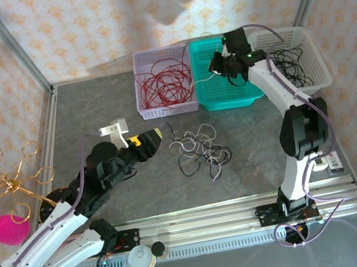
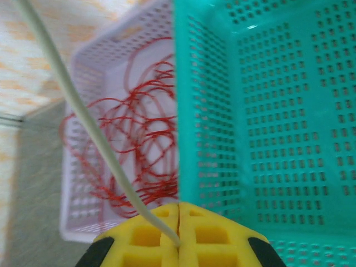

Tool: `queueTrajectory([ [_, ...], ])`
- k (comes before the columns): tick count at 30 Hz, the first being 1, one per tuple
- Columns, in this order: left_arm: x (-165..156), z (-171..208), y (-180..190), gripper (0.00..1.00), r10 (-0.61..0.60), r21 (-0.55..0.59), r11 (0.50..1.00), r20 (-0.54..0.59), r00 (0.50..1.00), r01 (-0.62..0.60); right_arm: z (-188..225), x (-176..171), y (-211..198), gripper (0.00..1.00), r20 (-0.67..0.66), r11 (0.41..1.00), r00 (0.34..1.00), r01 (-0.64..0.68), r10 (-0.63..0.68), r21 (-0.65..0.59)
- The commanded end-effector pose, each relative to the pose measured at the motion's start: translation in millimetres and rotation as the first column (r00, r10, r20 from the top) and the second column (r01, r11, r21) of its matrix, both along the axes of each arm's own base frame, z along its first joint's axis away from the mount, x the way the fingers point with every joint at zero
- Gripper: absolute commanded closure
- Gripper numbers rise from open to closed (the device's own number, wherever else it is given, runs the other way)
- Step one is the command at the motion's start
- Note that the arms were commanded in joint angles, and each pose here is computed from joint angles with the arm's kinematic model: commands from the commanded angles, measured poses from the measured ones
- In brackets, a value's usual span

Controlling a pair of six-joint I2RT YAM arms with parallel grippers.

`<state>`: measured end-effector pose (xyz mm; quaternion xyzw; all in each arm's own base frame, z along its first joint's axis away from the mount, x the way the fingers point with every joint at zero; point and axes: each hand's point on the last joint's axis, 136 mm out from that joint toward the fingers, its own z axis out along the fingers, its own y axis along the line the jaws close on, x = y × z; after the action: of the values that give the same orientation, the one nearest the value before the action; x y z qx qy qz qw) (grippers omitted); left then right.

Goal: Untangle the cables

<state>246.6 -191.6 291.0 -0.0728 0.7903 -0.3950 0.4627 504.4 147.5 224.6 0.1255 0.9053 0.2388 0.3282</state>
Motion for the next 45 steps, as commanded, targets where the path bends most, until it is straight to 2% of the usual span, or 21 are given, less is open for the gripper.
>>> queueTrajectory([
  [1,-2.1,-3.8,-3.1,0.23,-0.028,-0.002,1.000,-0.014,1.000,0.028,-21.5,19.1,-26.2,1.00,-0.032,0.990,0.997,0.061,-0.065,-0.131],
  [5,-0.4,-12.1,-9.1,0.23,-0.057,0.033,0.998,-0.036,0.998,0.058,-62.4,45.8,-49.9,1.00,-0.096,0.965,0.987,0.102,-0.128,-0.240],
  [10,8.1,-27.3,-3.4,0.23,-0.038,0.078,0.996,-0.094,0.995,0.045,-104.2,69.3,-100.8,1.00,-0.137,0.887,0.947,0.212,-0.289,-0.410],
  [15,17.7,-33.9,2.9,0.23,-0.070,0.068,0.995,-0.117,0.991,0.078,-112.8,85.5,-140.8,1.00,-0.096,0.807,0.909,0.305,-0.404,-0.506],
  [16,19.8,-36.5,4.7,0.23,-0.073,0.068,0.994,-0.123,0.990,0.082,-114.7,88.5,-139.9,0.98,-0.094,0.806,0.913,0.299,-0.398,-0.511],
  [22,32.0,-77.4,19.2,0.24,-0.091,0.107,0.987,-0.218,0.972,0.116,-130.2,86.6,-117.2,0.63,-0.136,0.828,0.911,0.282,-0.390,-0.484],
  [26,34.6,-94.2,12.3,0.26,-0.145,0.140,0.974,-0.231,0.962,0.180,-118.6,79.4,-111.3,0.50,-0.129,0.841,0.889,0.357,-0.440,-0.405],
  [29,34.3,-107.5,7.9,0.28,-0.171,0.130,0.970,-0.230,0.958,0.204,-95.5,76.2,-101.3,0.45,-0.088,0.861,0.890,0.401,-0.447,-0.313],
  [33,32.1,-125.5,7.3,0.28,-0.176,0.120,0.971,-0.224,0.959,0.206,-54.1,65.9,-91.5,0.44,-0.013,0.852,0.896,0.418,-0.444,-0.314],
  [37,29.1,-142.4,6.5,0.29,-0.185,0.115,0.969,-0.243,0.952,0.217,-26.5,41.2,-81.0,0.44,0.024,0.844,0.897,0.424,-0.442,-0.329],
  [43,23.9,-158.3,12.7,0.30,-0.159,0.120,0.973,-0.258,0.953,0.195,0.2,-28.5,-53.1,0.45,0.076,0.881,0.914,0.403,-0.398,-0.246],
  [45,22.3,-163.7,16.2,0.30,-0.142,0.129,0.975,-0.264,0.954,0.180,-3.3,-55.4,-37.8,0.46,0.069,0.910,0.938,0.347,-0.341,-0.226],
])
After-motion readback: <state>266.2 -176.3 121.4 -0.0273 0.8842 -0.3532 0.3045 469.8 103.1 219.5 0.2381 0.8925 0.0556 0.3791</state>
